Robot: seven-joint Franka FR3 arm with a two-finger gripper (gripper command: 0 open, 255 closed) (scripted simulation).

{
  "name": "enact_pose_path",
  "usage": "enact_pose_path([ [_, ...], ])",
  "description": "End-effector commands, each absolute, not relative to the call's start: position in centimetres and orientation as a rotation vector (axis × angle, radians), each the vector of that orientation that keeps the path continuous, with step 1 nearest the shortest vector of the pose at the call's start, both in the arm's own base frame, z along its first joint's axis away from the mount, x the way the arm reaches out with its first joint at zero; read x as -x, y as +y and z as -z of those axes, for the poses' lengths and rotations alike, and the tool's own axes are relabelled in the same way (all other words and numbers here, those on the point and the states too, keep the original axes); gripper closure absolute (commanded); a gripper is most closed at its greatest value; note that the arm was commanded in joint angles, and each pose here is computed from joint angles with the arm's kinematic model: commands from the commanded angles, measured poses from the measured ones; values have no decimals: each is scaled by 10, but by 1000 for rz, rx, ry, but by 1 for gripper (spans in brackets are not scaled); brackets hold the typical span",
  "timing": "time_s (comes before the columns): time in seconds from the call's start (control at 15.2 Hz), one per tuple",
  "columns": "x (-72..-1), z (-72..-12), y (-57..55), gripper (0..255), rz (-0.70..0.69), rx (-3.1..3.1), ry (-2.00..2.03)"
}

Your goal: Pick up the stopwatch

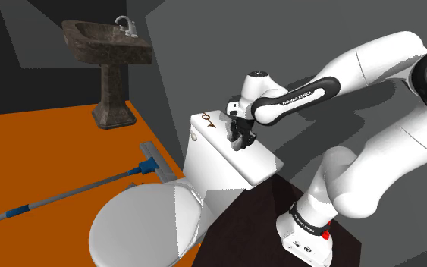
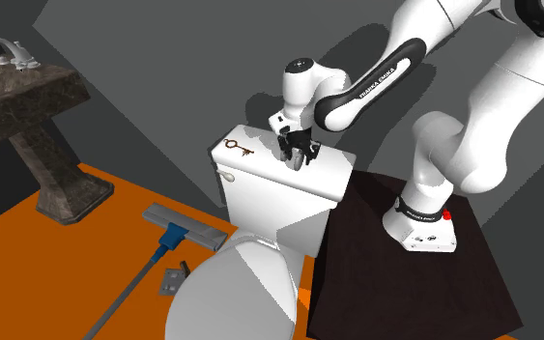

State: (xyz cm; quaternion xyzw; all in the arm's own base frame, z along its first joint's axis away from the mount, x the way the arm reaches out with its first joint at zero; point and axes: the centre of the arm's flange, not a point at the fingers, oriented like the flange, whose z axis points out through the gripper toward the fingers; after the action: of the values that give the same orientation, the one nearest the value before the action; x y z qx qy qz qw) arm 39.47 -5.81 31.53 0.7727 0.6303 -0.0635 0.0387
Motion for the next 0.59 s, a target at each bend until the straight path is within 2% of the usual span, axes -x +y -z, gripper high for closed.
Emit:
enact_pose_path([
  [0.0,-395,-314,-58,255,194,-2369,1933],
  [0.53,-394,-315,-58,255,194,-2369,1933],
])
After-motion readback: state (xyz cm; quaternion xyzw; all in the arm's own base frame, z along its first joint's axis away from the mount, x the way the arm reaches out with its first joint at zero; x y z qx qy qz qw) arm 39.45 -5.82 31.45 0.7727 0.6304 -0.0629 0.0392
